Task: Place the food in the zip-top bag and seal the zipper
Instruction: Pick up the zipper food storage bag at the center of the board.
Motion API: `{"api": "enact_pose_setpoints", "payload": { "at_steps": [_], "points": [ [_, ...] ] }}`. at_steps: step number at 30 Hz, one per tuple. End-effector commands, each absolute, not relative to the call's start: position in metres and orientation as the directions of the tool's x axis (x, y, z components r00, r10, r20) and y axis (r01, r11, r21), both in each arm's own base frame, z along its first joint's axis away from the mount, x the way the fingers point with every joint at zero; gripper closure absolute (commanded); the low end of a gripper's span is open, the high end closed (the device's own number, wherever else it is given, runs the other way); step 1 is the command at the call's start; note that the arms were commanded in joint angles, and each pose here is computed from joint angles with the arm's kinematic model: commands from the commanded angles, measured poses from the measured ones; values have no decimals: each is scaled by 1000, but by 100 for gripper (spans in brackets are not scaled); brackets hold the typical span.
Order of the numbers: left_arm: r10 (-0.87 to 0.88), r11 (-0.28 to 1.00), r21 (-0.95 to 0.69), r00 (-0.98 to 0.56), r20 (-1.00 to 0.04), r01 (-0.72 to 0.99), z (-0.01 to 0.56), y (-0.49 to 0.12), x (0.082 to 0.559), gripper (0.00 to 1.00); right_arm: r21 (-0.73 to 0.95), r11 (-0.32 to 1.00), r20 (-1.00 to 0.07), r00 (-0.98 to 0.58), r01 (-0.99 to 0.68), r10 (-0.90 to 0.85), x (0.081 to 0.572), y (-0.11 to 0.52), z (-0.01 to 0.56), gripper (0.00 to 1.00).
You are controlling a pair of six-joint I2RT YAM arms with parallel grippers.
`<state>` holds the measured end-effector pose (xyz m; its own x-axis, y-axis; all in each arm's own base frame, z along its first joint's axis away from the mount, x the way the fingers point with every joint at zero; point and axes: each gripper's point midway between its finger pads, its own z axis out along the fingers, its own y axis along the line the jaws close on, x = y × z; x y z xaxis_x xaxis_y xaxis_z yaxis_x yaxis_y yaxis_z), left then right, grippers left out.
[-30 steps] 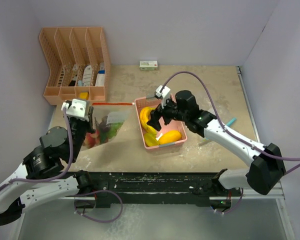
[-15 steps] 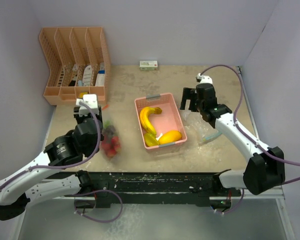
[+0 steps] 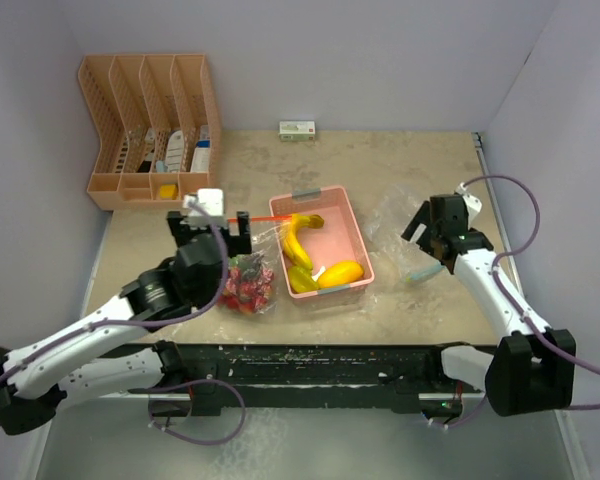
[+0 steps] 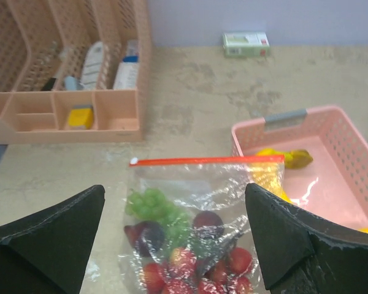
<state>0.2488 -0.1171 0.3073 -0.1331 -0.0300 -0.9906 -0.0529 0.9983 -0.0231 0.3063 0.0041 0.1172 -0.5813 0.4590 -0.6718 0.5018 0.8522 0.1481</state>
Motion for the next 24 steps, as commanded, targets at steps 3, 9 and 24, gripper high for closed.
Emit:
{"api": "enact_pose_setpoints", "payload": {
  "at_steps": [3, 9, 24],
  "points": [
    [-73, 993, -84, -130, -989, 78, 295, -170, 267, 1, 203, 770, -567, -568, 605, 596, 277, -12, 95, 1],
    [-104, 974, -121, -96, -990, 191, 296, -188, 264, 1, 291, 719, -515, -530, 632, 674, 290, -12, 74, 3],
    [-50, 977, -69, -101, -994, 203, 279, -191, 266, 1, 225, 702, -539, -514, 676, 668, 313, -30, 45, 24]
  ]
}}
